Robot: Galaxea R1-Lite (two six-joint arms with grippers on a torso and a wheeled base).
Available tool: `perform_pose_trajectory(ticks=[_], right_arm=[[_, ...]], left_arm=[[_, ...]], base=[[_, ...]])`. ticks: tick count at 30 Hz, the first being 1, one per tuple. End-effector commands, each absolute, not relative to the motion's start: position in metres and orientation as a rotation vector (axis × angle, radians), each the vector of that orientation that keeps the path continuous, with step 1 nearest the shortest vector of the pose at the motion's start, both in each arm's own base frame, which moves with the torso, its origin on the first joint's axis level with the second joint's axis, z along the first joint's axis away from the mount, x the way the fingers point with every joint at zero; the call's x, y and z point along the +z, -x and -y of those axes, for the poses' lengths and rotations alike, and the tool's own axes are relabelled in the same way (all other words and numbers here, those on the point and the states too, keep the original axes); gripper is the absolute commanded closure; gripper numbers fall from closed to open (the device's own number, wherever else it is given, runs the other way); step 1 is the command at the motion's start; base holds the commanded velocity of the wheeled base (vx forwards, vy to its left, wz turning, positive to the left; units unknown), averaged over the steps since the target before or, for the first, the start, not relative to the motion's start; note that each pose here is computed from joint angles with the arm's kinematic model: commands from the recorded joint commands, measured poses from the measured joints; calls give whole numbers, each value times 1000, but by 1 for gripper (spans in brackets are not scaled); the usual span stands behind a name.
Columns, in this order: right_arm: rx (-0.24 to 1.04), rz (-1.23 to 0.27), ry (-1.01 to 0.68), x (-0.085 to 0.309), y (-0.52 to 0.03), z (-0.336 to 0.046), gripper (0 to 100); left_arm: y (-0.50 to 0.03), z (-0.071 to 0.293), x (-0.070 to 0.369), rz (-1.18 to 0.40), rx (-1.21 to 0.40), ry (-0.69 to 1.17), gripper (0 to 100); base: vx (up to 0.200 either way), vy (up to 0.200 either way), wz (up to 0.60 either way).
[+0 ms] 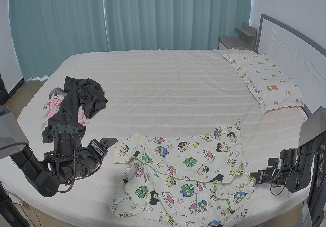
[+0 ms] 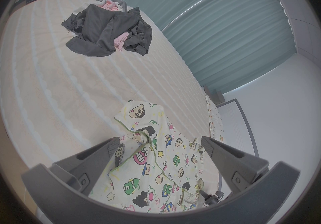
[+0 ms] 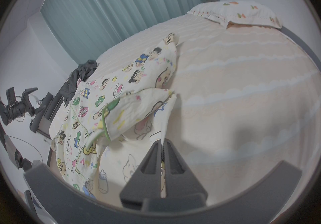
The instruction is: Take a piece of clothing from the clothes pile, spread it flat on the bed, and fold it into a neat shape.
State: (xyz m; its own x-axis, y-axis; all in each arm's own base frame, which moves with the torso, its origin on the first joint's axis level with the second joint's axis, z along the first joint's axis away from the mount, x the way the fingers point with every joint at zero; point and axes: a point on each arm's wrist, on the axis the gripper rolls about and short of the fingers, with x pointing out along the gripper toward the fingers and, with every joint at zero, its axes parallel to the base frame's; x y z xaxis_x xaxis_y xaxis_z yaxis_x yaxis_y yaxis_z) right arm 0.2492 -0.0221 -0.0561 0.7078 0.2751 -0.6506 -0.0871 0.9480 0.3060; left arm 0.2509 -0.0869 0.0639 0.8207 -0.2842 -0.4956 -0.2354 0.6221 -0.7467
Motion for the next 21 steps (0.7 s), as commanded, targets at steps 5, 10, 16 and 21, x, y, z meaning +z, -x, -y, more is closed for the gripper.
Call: perform_pose_trajectory(ticks=[5,10,16,21], right_arm=[[95,-677,-253,-41,-247,55,100],[62,-648,-253,-41,-252,66,100],[34,-621,-256,-42,-258,76,100],[-21,-570,-242,-39,-267,90,100]], left_arm=[[-250,87,60,-644,-22,908,0],[-251,87,60,-645,-22,910,0],[-251,87,57,-655,-16,903,0],[-251,87,55,-663,-16,897,0]], base=[[0,0,0],[0,0,0],[0,0,0],[0,0,0]])
